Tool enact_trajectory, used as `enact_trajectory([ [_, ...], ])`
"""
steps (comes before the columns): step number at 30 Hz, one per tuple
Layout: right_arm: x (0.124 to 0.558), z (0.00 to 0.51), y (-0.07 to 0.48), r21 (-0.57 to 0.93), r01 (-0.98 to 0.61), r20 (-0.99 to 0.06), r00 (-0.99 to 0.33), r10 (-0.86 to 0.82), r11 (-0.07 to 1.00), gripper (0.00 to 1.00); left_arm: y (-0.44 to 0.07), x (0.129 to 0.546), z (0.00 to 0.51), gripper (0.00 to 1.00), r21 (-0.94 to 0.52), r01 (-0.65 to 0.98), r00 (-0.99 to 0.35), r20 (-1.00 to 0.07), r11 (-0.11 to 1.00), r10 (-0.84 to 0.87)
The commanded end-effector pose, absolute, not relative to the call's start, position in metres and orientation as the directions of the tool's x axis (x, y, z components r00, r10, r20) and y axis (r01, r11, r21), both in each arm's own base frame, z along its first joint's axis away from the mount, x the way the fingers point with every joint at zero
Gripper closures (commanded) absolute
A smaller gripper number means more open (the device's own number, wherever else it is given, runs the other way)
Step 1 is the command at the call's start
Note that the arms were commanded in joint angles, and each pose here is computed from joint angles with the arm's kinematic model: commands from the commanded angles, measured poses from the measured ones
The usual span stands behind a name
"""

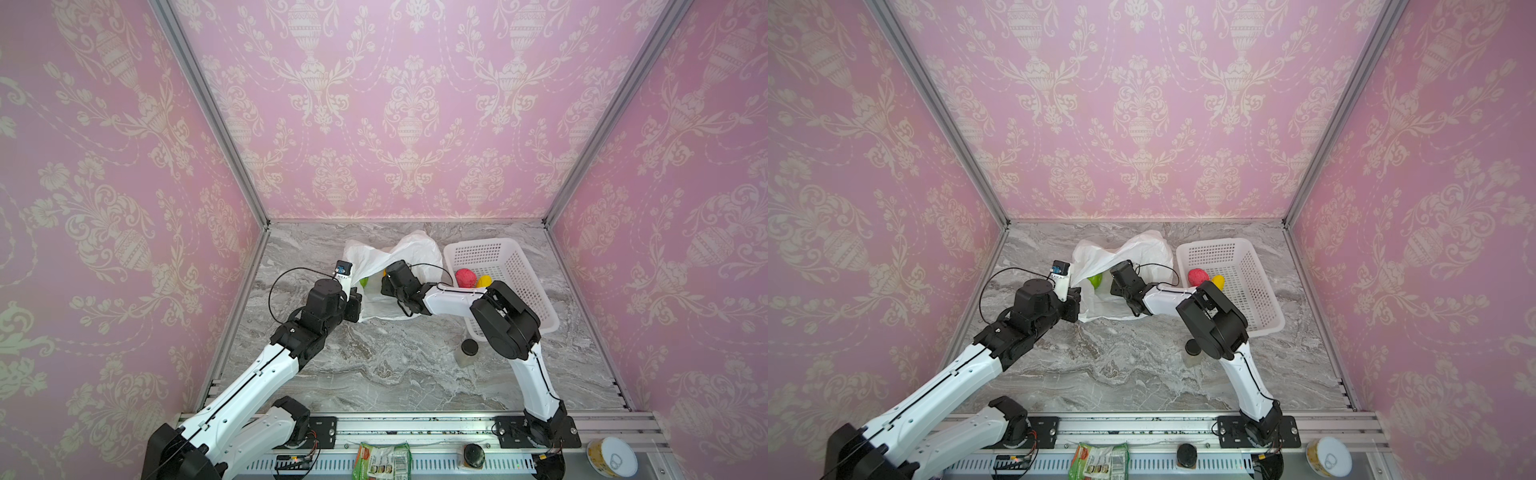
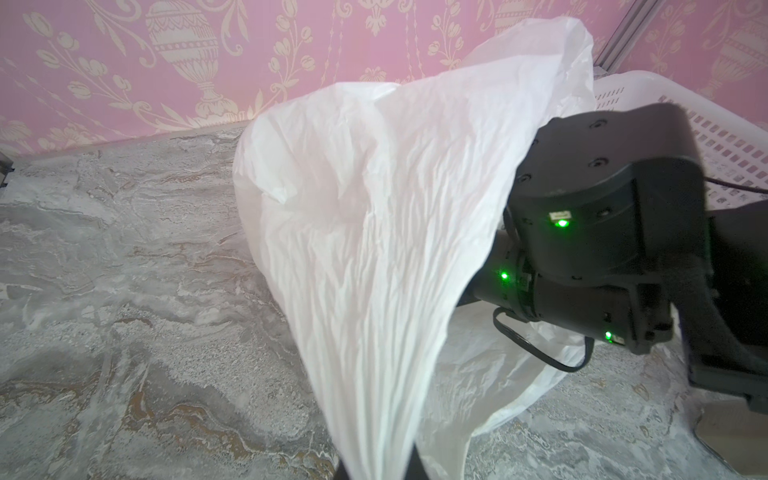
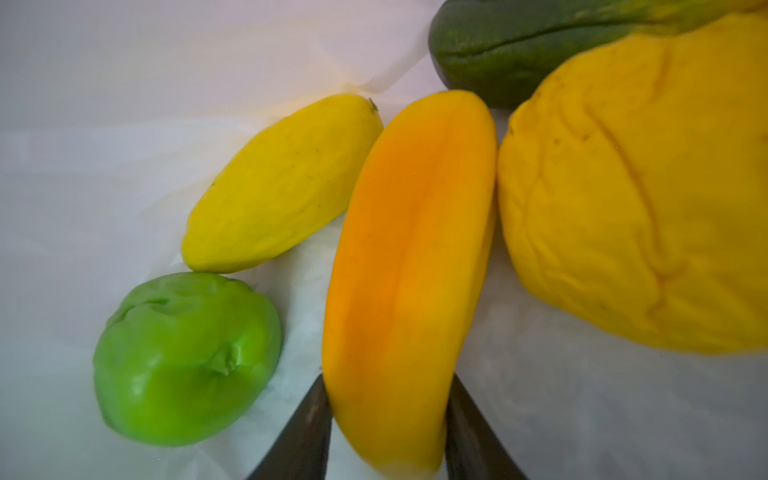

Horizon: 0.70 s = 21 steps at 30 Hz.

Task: Untie the knot of the plastic bag and take out the fruit
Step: 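Lower the right gripper and grasp the orange-yellow pepper, then lift the orange-yellow pepper out and carry it over the basket with the right gripper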

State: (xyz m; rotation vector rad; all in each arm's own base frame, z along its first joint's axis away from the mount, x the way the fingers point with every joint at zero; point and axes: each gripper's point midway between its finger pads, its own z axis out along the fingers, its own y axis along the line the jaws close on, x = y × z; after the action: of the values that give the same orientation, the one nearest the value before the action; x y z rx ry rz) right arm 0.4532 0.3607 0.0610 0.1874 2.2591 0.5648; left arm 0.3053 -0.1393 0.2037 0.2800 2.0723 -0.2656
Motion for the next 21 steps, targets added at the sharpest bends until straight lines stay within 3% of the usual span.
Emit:
enact_trajectory([
  [1, 0.448, 0.107, 0.363, 0.481, -0.125, -0.703, -0.646, 0.297, 0.868, 0.60, -0.136, 0.307, 0.207, 1.00, -0.048, 0.287, -0.477, -0.873, 0.957, 0.100],
  [13, 0.356, 0.155, 0.376, 0.477, -0.330, -0.761, -0.619, 0.195, 0.814, 0.64, -0.130, 0.309, 0.206, 1.00, -0.032, 0.254, -0.476, -0.874, 0.967, 0.097],
  [21, 0.281, 0.213, 0.425, 0.390, -0.619, -0.874, -0.481, 0.063, 0.682, 0.72, -0.125, 0.309, 0.208, 1.00, -0.028, 0.234, -0.470, -0.878, 0.972, 0.088],
])
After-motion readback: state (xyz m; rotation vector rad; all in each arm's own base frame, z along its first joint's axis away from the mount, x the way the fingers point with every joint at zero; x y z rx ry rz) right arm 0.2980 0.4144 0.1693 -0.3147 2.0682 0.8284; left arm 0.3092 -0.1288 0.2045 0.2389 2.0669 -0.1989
